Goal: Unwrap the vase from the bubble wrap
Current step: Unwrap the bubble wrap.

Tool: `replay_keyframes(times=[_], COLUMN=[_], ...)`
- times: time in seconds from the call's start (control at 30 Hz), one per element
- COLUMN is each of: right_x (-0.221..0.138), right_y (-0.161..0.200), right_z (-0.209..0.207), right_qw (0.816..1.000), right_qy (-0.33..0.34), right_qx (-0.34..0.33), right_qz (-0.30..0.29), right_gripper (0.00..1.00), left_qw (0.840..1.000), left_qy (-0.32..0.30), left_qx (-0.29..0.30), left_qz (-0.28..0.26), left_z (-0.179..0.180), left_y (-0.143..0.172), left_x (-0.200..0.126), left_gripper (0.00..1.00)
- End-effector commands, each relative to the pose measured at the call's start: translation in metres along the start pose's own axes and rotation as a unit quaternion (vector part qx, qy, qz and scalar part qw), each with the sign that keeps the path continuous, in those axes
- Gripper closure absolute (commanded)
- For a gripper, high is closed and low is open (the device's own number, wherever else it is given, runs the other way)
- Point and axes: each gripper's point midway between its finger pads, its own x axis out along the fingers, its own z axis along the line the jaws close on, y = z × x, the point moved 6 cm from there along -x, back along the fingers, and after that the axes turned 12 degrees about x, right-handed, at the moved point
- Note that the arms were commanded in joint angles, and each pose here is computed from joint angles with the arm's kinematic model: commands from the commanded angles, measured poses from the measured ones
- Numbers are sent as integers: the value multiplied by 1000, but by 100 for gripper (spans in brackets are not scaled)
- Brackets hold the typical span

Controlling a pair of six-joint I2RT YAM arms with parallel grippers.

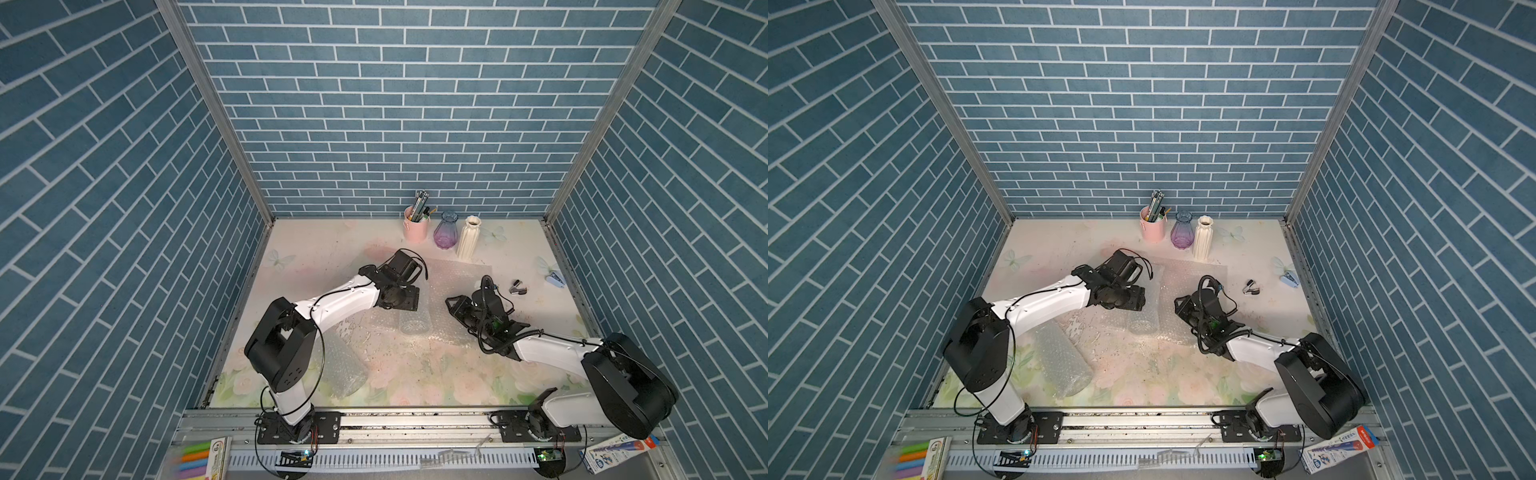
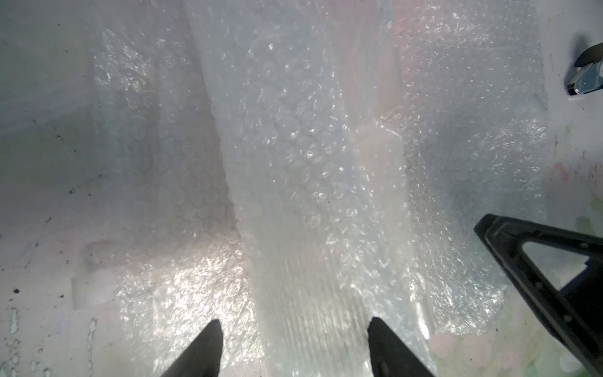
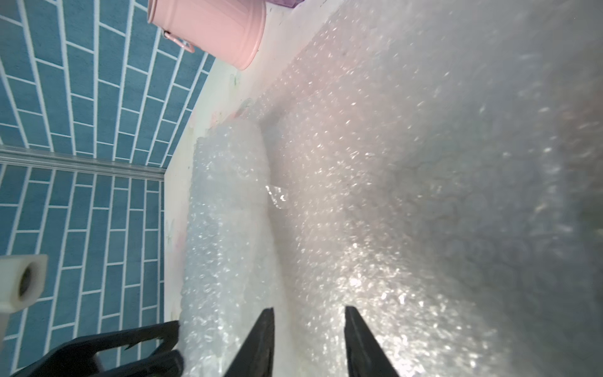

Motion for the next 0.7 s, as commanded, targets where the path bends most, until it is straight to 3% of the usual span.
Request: replay_keyframes(times=[0.0, 0.4, 0.67], right_x=[1, 15, 17], right_y=[11, 28, 25], right_z=[8, 4, 5], right_qw=[999, 983, 971], right_qy=[-12, -53, -67], right_qx=[6, 167, 224], right_qz=[31, 60, 52], right_gripper=[54, 41, 40], left_qw=[1000, 1000, 1000], left_qy=[4, 17, 20], left_qx=[-4, -4, -3], left_qz=[19, 14, 10], left_z=[1, -4, -5], left_y=[7, 0, -3], left_x=[10, 11, 11], left_gripper=[29, 29, 29])
